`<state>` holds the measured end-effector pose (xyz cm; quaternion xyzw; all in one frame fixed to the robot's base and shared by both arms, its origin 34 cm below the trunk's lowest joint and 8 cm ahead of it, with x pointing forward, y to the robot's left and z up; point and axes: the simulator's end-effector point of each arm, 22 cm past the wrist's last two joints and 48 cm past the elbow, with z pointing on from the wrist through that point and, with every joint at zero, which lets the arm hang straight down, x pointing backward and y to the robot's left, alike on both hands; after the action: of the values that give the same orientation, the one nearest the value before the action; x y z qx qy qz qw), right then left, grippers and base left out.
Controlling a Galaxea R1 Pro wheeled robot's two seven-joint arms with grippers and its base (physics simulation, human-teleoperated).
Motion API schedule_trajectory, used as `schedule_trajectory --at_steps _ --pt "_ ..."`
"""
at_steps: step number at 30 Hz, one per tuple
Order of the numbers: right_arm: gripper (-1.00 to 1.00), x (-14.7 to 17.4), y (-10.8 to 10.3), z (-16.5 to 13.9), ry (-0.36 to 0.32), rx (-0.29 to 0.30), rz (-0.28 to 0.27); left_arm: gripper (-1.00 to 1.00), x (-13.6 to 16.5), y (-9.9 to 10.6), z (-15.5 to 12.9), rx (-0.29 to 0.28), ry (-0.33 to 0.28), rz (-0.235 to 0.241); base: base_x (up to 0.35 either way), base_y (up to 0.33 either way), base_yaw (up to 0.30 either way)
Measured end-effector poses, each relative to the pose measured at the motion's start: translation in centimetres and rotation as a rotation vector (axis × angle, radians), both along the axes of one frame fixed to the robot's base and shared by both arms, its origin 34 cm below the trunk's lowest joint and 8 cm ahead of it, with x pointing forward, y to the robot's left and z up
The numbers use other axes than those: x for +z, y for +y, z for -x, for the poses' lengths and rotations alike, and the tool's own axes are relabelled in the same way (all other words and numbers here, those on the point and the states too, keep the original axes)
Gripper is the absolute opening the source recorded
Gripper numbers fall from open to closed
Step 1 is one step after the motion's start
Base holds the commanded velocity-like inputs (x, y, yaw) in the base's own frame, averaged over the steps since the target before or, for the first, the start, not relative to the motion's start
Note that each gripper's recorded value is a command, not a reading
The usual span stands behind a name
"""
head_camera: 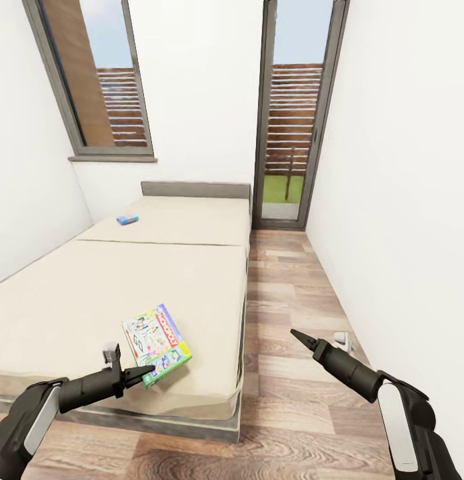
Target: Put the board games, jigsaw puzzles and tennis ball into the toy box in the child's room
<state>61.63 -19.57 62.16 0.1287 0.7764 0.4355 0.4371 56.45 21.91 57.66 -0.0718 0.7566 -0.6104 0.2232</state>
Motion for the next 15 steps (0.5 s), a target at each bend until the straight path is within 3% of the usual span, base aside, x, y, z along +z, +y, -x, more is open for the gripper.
schedule_trajectory --at_steps 15 --pt "1.00 2.2 0.0 -0.6 -0.001 -0.001 0.000 -1.00 2.5 0.5 -0.5 -0.001 0.002 0.002 0.000 0.000 0.000"
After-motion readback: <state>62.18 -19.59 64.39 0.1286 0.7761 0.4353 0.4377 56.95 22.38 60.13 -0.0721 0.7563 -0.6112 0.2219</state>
